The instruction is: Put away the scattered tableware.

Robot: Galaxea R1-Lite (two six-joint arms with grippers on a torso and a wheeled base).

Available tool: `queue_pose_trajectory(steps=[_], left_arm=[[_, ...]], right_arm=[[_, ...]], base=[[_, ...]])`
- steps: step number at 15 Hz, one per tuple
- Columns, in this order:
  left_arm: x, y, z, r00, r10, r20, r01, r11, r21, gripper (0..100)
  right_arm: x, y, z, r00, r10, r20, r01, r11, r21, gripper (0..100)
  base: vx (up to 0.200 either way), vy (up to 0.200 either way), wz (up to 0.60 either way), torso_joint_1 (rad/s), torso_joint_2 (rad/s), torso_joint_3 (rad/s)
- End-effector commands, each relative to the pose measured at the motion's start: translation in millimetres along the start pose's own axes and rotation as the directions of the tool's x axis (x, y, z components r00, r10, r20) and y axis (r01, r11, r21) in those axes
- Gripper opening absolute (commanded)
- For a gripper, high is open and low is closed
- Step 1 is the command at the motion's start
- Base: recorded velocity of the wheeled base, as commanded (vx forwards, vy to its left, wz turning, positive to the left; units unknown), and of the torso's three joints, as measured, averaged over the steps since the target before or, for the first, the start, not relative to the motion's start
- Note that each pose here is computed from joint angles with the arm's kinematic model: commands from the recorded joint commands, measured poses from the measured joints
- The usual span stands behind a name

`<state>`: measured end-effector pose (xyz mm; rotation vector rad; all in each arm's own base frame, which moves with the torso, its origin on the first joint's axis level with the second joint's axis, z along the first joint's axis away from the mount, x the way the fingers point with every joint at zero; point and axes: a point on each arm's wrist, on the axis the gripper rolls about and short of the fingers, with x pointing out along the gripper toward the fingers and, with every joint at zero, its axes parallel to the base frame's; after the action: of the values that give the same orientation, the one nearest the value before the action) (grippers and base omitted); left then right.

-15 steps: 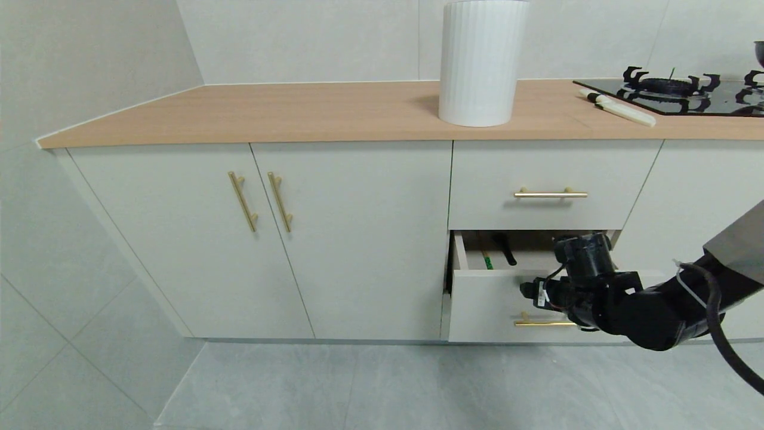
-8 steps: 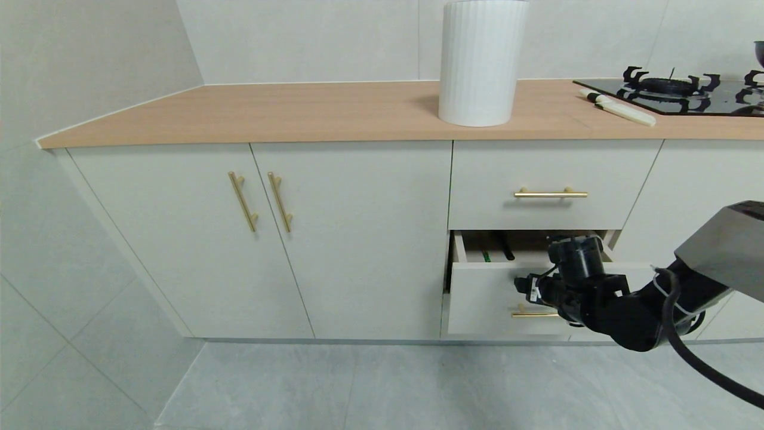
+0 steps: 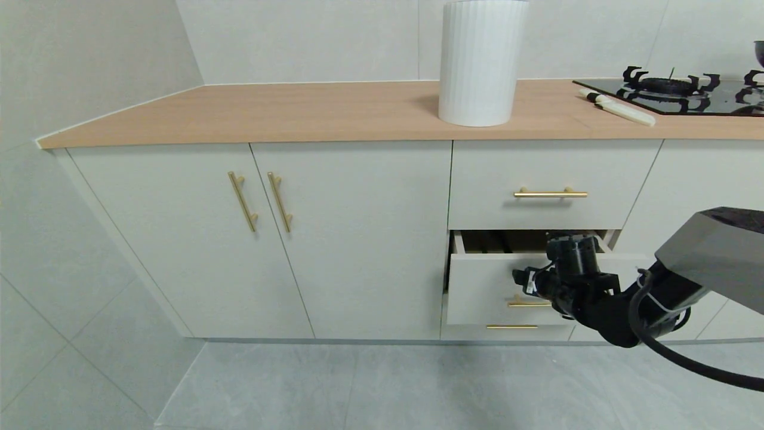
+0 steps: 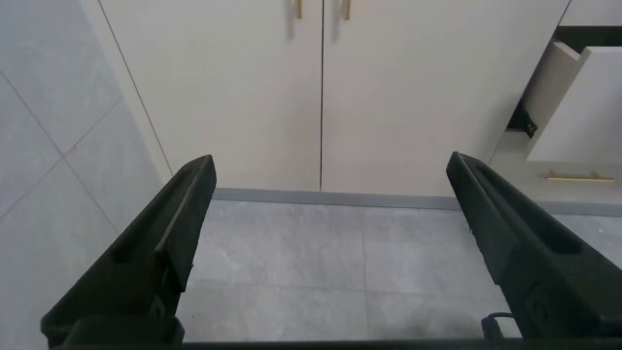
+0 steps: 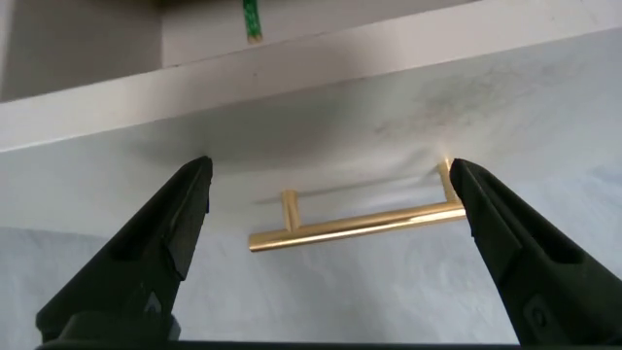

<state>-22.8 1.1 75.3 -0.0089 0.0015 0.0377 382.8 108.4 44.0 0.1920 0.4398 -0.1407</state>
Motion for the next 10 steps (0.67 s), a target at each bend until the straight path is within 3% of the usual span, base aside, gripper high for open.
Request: queue_pose_trajectory(steps=[1,10], left_arm=[[0.0,0.0,0.0,1.000,0.001,0.000,-0.001,1.000,0.000,100],[0.0,0.0,0.0,1.000,0.001,0.000,-0.001,1.000,0.000,100]], right_arm=[[13.7,-3.0,-5.9,1.000,-0.009,0.012,0.009,1.000,0.010,100],[57.5,-21.8,-8.2,0.993,-0.053,0.104,0.046,0.996,0.075,100]], base=[[0.000,0.000,0.00,0.000,0.00,0.000],[0.000,0.000,0.00,0.000,0.00,0.000]])
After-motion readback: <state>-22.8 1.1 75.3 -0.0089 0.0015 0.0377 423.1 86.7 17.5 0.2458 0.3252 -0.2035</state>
